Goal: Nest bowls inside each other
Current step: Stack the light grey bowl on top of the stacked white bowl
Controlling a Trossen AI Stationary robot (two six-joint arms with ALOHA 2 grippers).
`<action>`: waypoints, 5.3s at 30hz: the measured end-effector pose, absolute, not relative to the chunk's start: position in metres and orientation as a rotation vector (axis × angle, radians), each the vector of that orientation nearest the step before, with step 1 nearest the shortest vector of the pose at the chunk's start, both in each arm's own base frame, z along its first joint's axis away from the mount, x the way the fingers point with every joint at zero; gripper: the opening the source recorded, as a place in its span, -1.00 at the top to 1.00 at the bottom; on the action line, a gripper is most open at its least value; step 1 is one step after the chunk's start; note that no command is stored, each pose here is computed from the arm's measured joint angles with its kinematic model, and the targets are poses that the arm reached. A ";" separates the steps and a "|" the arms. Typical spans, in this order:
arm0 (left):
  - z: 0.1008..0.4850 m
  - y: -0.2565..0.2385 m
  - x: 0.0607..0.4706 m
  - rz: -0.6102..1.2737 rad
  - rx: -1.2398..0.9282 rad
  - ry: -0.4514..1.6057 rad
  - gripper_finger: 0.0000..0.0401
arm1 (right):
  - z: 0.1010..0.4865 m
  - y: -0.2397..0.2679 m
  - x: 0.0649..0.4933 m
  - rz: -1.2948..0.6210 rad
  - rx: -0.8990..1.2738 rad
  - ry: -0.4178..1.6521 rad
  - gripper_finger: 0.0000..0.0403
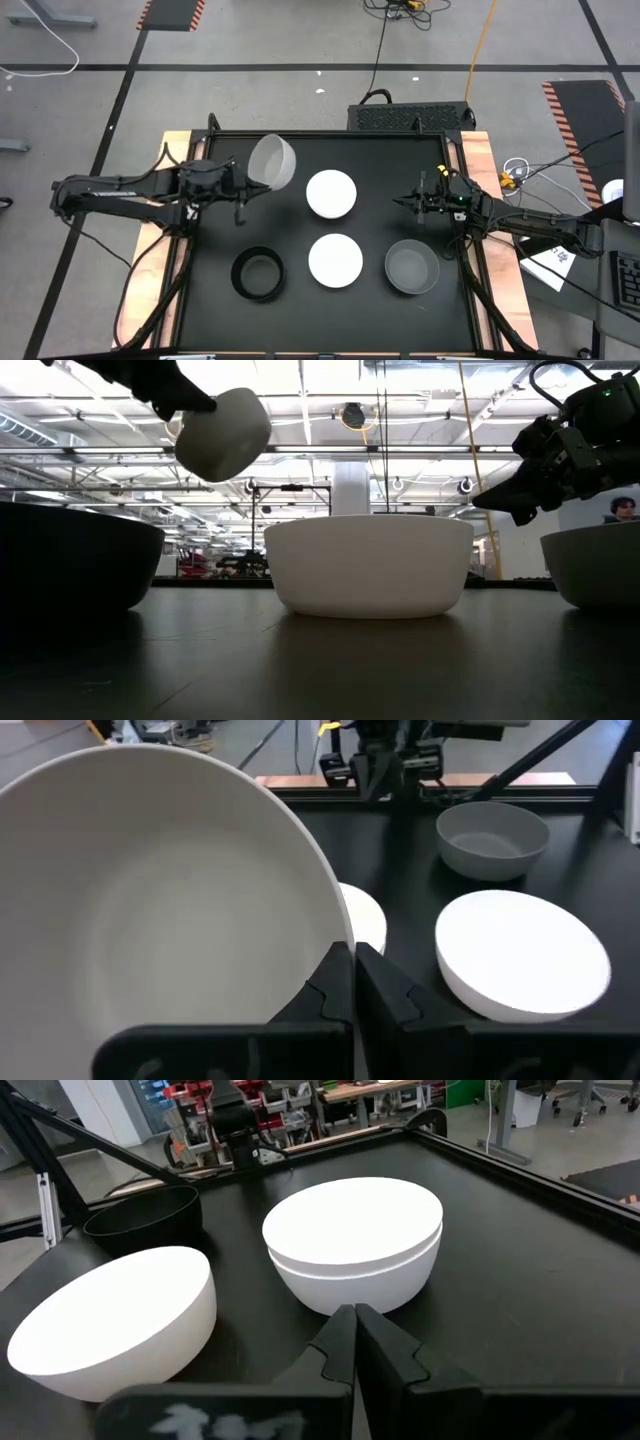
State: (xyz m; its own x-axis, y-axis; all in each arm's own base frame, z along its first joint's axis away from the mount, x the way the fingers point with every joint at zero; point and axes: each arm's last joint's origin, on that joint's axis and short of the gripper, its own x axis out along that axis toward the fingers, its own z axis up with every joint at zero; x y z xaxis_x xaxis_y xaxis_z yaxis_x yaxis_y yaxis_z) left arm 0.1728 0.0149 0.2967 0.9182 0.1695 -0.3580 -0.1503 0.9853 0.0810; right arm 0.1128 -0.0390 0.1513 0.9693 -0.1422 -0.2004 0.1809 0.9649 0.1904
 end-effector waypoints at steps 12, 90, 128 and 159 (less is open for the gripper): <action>0.297 0.012 0.172 0.151 0.048 0.372 1.00 | 0.151 -0.039 0.113 -0.164 0.209 0.186 1.00; 0.313 0.049 0.358 -0.264 0.193 0.948 1.00 | 0.154 -0.039 0.114 -0.160 0.166 0.163 1.00; 0.253 0.047 0.394 -0.386 0.273 1.029 1.00 | 0.151 -0.040 0.115 -0.159 0.156 0.189 1.00; 0.203 0.046 0.394 -0.386 0.218 1.052 1.00 | 0.155 -0.040 0.116 -0.158 0.146 0.134 1.00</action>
